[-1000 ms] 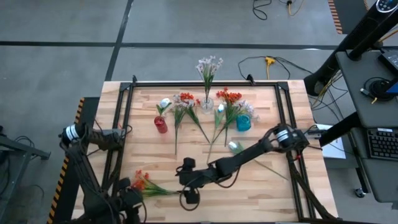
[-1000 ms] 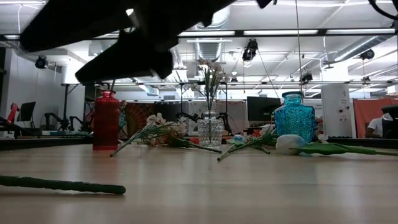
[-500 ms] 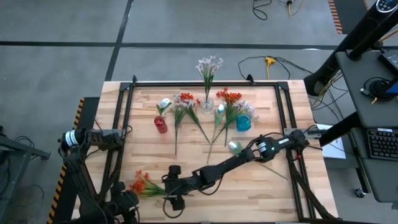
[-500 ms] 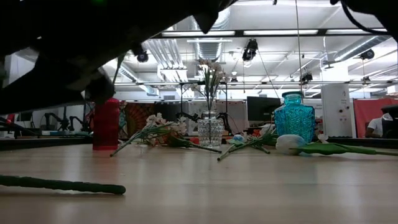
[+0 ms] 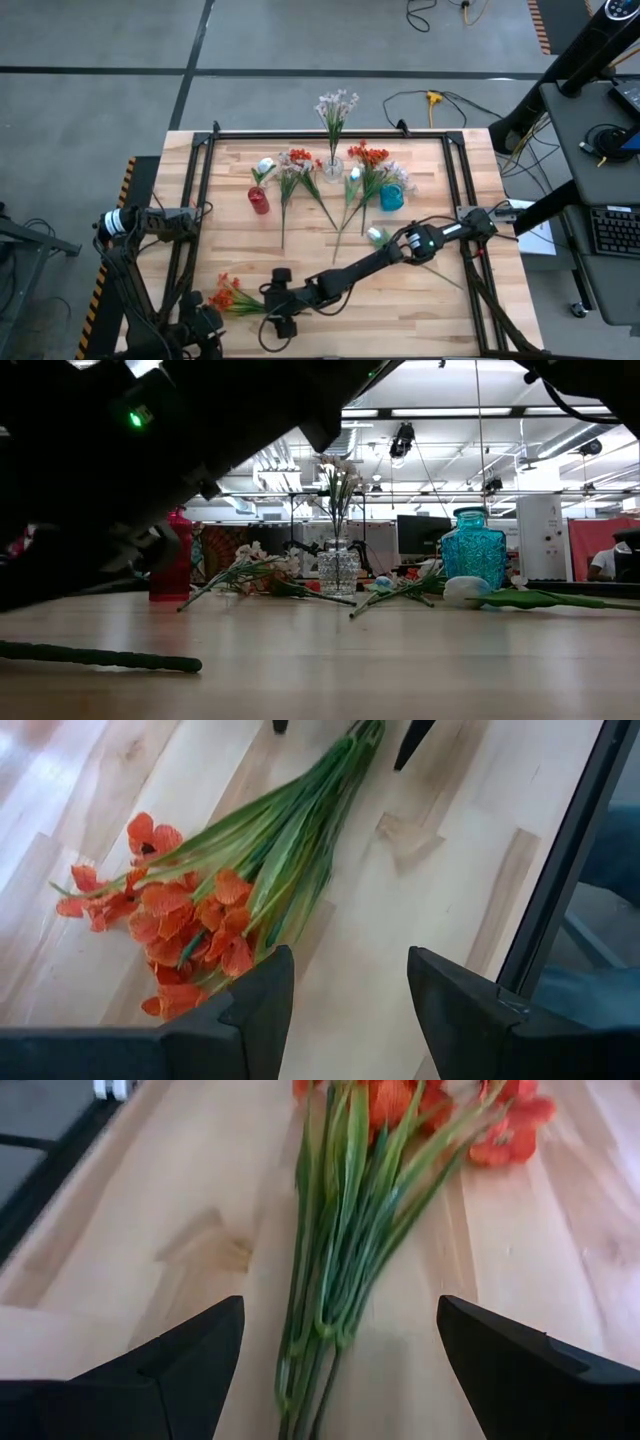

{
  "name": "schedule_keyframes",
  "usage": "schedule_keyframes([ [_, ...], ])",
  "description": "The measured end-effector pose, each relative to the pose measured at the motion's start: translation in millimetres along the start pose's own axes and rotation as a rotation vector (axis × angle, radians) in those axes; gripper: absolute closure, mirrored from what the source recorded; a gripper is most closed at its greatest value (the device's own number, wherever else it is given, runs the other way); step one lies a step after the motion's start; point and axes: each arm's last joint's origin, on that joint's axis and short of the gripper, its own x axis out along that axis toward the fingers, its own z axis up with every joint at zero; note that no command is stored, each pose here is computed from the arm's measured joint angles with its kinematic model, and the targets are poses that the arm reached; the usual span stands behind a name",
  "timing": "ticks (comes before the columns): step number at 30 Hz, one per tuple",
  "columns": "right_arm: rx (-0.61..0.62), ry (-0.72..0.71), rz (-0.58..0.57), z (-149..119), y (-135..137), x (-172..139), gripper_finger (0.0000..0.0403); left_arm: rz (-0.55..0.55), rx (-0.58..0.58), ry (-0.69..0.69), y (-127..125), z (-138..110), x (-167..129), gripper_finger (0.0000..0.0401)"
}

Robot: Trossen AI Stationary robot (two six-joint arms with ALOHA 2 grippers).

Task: Sort flowers into vase by color
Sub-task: Put the bottom orange flowers into the blue vase

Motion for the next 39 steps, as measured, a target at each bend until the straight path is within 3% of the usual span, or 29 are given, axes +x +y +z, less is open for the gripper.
schedule_keyframes([
  [3,0.009,0.024,-0.003,-3,0,0,0.0086,-0.002,0.000,-0.014,0,0,0,0.0221],
  [7,0.009,0.036,-0.005,-4,-1,0,0.0121,-0.004,0.006,-0.060,0,2,0,0.0221],
  [14,0.019,0.061,-0.005,-7,-1,0,0.0237,-0.027,0.049,-0.225,0,7,-1,0.0221],
  [23,0.029,0.066,-0.012,-7,-2,0,0.0381,-0.050,0.074,-0.333,1,13,-6,0.0221],
  [29,0.058,0.160,-0.035,0,-7,-15,0.0385,-0.073,0.100,-0.388,4,19,-16,0.0221],
  [34,0.068,0.313,-0.113,16,-14,-52,0.0385,-0.088,0.140,-0.458,7,25,-25,0.0221],
  [39,0.063,0.373,-0.197,38,-18,-94,0.0385,-0.094,0.180,-0.488,10,29,-31,0.0221],
])
